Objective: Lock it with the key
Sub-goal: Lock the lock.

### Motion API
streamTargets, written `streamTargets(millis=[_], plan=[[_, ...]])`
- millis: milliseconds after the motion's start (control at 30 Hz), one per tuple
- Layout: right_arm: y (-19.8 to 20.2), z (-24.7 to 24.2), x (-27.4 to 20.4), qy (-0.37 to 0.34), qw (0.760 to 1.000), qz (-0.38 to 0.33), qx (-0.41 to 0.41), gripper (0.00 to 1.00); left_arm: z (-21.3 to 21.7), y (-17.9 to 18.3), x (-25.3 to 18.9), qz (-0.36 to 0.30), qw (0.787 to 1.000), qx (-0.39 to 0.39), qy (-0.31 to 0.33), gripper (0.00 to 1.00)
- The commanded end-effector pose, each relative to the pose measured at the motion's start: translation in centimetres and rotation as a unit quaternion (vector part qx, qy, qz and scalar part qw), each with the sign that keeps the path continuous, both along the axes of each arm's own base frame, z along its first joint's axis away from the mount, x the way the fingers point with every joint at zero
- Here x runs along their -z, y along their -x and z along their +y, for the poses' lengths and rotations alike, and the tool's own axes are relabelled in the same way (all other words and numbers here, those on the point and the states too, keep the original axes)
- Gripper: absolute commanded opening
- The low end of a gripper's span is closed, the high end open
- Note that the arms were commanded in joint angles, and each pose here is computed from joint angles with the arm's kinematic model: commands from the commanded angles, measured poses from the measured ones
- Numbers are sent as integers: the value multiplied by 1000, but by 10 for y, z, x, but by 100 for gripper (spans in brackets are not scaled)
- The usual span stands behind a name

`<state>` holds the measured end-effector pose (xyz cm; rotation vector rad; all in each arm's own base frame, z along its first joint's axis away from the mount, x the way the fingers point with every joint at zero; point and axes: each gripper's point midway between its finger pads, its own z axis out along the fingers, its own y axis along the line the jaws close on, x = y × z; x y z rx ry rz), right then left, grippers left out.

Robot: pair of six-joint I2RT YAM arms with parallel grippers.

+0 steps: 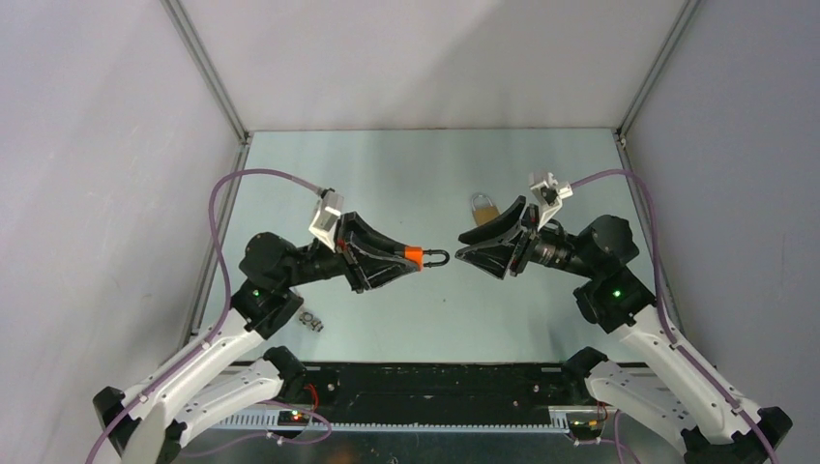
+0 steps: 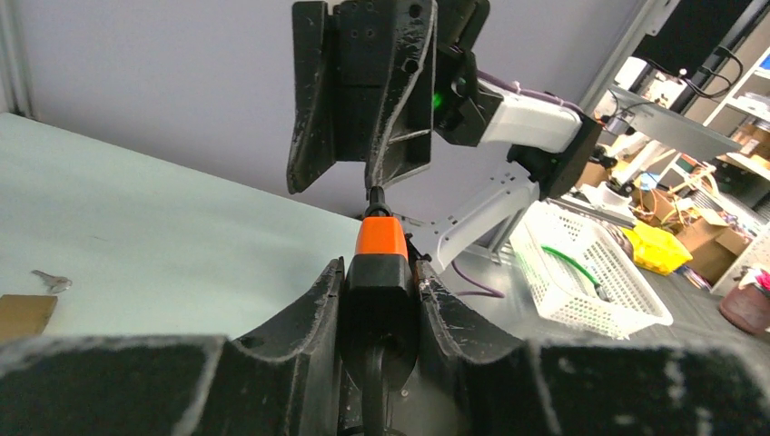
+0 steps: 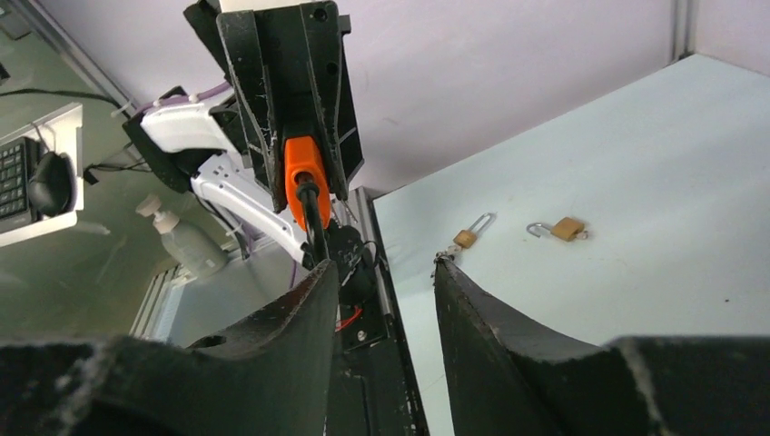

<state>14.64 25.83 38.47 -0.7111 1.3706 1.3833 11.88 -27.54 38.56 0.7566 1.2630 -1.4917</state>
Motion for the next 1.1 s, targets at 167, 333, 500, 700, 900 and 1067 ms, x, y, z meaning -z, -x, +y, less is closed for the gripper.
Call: streamTargets(millis=[167, 333, 500, 700, 900, 1067], plan=[[31, 10, -16, -13, 995, -65, -76, 49, 1, 11, -19, -40, 999, 27, 10, 0], [33, 12, -15, -12, 995, -64, -72, 57, 0, 9, -19, -39, 999, 26, 9, 0], [28, 16, -8, -3, 996, -54, -65, 51, 0, 8, -18, -37, 999, 24, 8, 0], [29, 21, -3, 3, 996, -47, -72, 28, 1, 9, -19, -35, 999, 23, 11, 0], [30, 23, -6, -3, 996, -45, -74, 0, -2, 7, -12, -19, 999, 26, 5, 0], [30, 28, -11, -14, 996, -38, -78, 0, -8, 4, -2, -5, 1000, 30, -5, 0]])
